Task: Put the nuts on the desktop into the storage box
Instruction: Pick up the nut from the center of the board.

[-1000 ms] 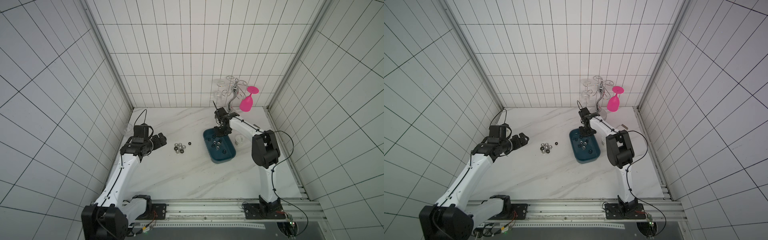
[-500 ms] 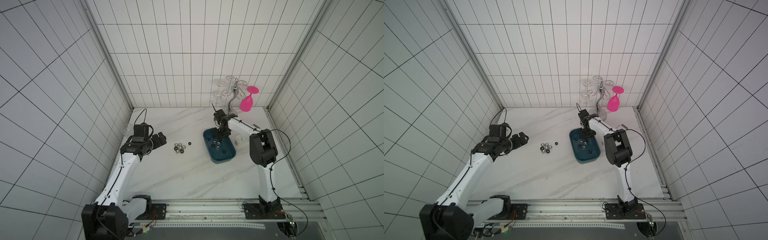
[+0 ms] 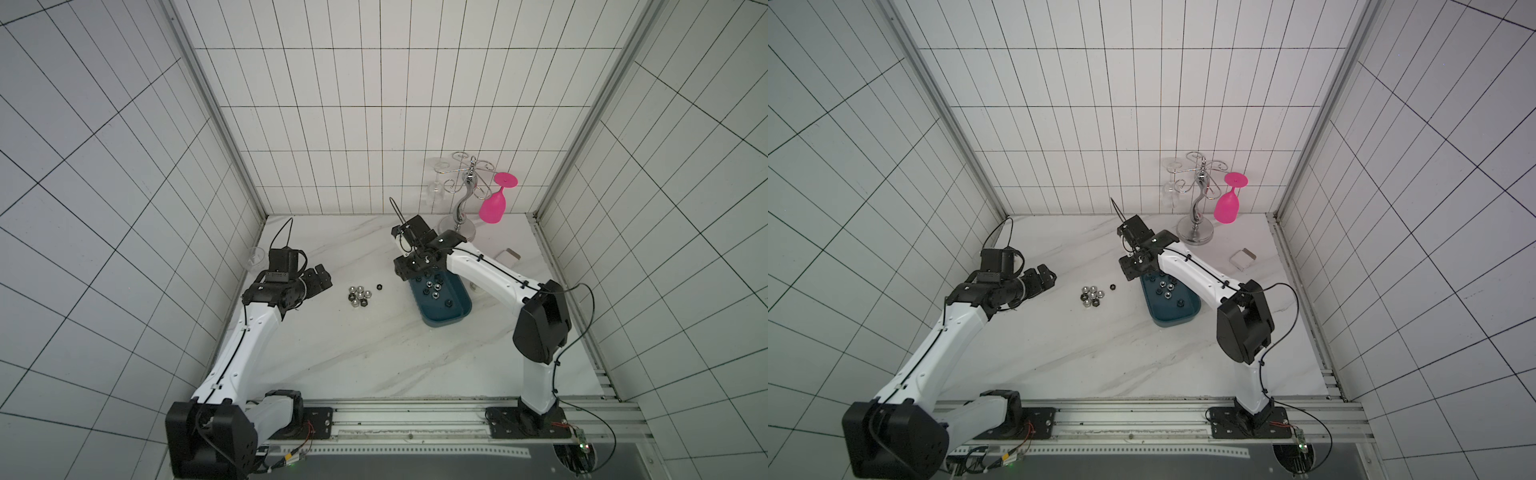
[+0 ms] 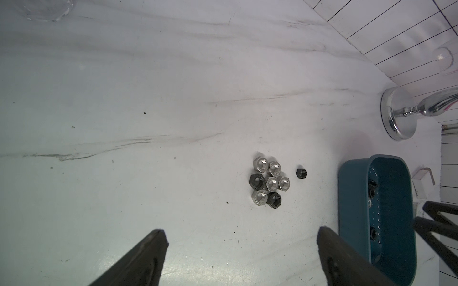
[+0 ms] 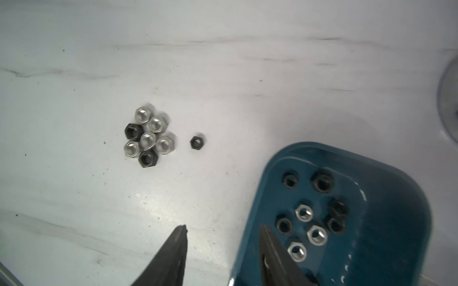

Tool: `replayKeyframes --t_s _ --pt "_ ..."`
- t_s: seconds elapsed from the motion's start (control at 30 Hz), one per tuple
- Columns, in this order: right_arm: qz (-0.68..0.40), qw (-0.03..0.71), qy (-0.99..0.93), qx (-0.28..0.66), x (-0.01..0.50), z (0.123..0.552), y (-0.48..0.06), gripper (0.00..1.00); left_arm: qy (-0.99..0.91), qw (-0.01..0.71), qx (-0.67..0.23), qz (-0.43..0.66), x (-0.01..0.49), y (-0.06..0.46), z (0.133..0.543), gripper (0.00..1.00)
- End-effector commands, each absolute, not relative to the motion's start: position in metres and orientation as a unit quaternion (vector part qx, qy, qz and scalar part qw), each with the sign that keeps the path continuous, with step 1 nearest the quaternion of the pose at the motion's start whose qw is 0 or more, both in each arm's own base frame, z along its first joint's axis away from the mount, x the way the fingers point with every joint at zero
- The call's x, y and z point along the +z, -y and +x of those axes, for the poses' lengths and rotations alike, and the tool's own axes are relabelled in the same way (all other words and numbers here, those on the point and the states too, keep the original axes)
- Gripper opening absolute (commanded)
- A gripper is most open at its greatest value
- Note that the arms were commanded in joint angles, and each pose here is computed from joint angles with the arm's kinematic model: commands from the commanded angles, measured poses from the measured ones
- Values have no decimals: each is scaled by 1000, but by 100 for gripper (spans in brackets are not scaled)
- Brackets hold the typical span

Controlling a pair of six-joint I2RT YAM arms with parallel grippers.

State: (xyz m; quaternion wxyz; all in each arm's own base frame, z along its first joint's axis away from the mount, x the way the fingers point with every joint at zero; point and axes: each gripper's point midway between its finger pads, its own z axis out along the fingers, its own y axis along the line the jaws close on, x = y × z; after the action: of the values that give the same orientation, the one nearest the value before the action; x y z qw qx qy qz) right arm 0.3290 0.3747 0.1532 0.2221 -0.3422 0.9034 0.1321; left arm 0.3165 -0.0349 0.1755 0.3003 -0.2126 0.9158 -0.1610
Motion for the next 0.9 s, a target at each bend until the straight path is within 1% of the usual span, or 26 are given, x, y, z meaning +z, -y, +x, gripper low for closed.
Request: replayKeyframes --t_s 0.0,0.17,0.47,0.67,0.87 --pt "-364 186 -902 137 127 314 -395 51 -911 306 -162 -225 184 28 320 98" --pt "-378 164 -902 127 97 307 -415 51 -911 300 -157 -234 181 20 317 98" --pt "-405 130 -900 93 53 307 -430 50 -914 297 -146 -235 179 15 312 98" --pt "-417 123 -897 75 35 309 -438 50 -914 298 -135 -238 178 8 309 98" --pt "-423 124 -895 68 29 308 -445 50 -914 300 -129 -240 176 4 309 98"
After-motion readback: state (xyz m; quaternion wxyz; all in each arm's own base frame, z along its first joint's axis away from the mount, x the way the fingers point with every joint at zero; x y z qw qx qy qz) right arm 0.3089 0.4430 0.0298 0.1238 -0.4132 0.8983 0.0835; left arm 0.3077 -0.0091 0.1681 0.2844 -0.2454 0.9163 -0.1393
